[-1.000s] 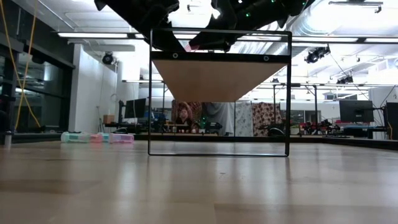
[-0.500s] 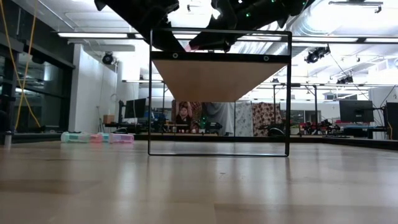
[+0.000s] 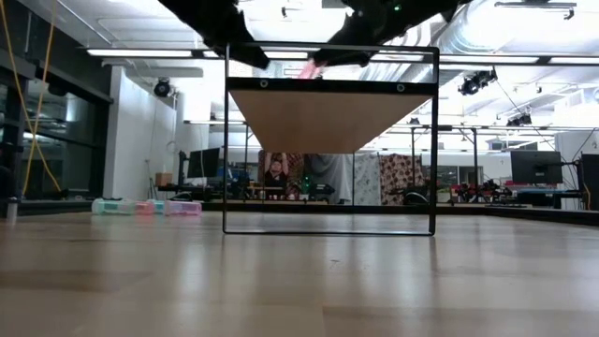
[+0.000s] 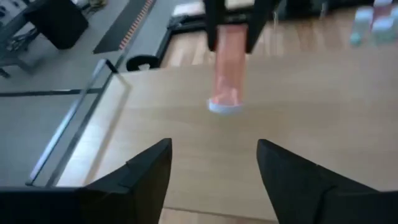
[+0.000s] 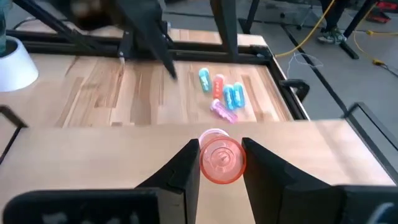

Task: Pick and place medicine bottles onto shelf by color
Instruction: Put the transparent orange pill bottle on the shelf

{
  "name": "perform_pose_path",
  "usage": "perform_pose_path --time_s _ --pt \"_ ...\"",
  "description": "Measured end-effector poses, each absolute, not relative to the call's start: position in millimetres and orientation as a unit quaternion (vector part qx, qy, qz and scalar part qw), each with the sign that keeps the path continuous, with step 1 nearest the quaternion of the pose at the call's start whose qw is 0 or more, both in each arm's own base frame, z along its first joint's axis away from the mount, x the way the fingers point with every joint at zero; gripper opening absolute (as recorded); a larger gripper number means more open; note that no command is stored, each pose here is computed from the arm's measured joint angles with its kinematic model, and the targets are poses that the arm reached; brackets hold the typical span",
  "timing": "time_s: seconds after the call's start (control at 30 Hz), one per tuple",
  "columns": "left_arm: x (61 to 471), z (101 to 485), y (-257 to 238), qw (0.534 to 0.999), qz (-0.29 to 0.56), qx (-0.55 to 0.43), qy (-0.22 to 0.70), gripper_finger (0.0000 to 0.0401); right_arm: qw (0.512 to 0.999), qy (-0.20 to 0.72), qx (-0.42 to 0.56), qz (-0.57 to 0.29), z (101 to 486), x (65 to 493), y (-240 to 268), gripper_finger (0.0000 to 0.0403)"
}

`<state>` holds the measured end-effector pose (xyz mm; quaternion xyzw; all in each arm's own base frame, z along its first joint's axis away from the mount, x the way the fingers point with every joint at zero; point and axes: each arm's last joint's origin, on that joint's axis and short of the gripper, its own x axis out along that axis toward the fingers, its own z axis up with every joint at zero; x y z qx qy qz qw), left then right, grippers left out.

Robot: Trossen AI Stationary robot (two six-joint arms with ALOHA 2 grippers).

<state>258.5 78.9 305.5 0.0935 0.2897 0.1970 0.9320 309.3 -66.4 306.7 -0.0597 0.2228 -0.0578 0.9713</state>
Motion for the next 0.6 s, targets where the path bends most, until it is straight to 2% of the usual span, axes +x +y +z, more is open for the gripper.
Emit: perform_pose_path --time_s 0.13,0.27,0.43,0.5,0.6 --pt "248.2 312.7 80.3 0.948 0.181 0.048 0.258 0.0236 0.973 0.218 -0.056 -0.05 304.4 293.5 -62.4 0.009" --pt "241.7 299.9 83.5 0.965 0.167 0.023 0.202 0.0235 0.981 0.181 -0.039 -0.053 286.7 279.7 -58.5 0.009" --pt "237.0 274.1 84.0 0.981 0.173 0.008 0.084 0.0236 0.997 0.0 -0.042 -0.058 272.2 268.4 -53.0 0.009" --pt "234.2 267.8 82.8 0.986 0.168 -0.001 0.02 0.0236 0.993 -0.088 -0.045 -0.059 270.6 265.5 -51.6 0.009" --pt "233.5 263.2 81.6 0.984 0.161 -0.006 -0.074 0.0236 0.982 -0.174 -0.038 -0.057 267.1 266.1 -51.7 0.009"
